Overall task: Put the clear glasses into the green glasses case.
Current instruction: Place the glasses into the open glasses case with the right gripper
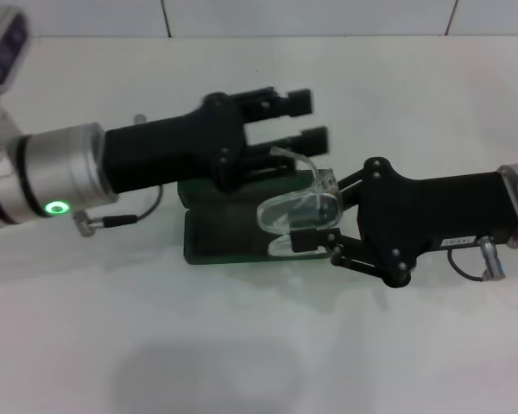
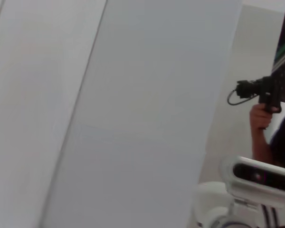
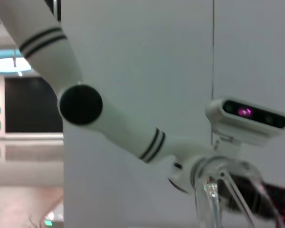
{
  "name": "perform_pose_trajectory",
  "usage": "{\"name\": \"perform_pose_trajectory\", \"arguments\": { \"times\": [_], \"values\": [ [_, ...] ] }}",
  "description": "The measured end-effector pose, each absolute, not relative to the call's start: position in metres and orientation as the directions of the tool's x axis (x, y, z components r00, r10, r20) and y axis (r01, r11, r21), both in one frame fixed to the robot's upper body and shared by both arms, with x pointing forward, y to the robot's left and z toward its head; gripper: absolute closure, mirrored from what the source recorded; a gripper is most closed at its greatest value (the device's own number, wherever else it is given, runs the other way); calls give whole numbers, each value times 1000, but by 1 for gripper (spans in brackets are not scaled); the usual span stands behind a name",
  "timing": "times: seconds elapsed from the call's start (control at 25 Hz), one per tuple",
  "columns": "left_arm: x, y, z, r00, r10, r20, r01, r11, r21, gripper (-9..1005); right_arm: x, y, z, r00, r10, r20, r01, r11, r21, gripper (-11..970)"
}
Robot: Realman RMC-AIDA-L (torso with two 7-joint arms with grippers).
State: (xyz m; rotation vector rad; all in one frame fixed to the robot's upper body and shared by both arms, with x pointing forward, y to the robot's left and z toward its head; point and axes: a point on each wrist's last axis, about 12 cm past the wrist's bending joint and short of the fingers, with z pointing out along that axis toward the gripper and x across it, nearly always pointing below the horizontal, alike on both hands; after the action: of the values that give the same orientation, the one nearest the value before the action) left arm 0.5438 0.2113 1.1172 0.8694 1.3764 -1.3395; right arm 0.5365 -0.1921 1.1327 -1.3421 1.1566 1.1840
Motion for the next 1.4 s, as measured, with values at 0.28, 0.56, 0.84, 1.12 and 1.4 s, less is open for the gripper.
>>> {"name": "perform_pose_trajectory", "arguments": {
  "times": [0.28,0.56,0.84,1.12,1.4],
  "values": [
    [536,272,1109,-149,-265,-953,879,405,-250,404,537,-204,1131,164,-223,-961,-984,25,-174,843],
    [522,310,1099,-110,-311,-944,781,560,-275,405,543,-163,1130,213,-501,-839,-954,80,-290,843],
    [522,311,1098,-112,-307,-945,775,568,-276,406,543,-129,1124,262,-635,-727,-934,23,-356,842],
    [530,309,1099,-119,-286,-951,769,579,-270,407,540,-111,1115,316,-663,-679,-909,-7,-417,843],
    [534,307,1100,-124,-282,-951,771,577,-271,408,537,-101,1106,355,-686,-636,-882,-19,-471,842]
  ]
}}
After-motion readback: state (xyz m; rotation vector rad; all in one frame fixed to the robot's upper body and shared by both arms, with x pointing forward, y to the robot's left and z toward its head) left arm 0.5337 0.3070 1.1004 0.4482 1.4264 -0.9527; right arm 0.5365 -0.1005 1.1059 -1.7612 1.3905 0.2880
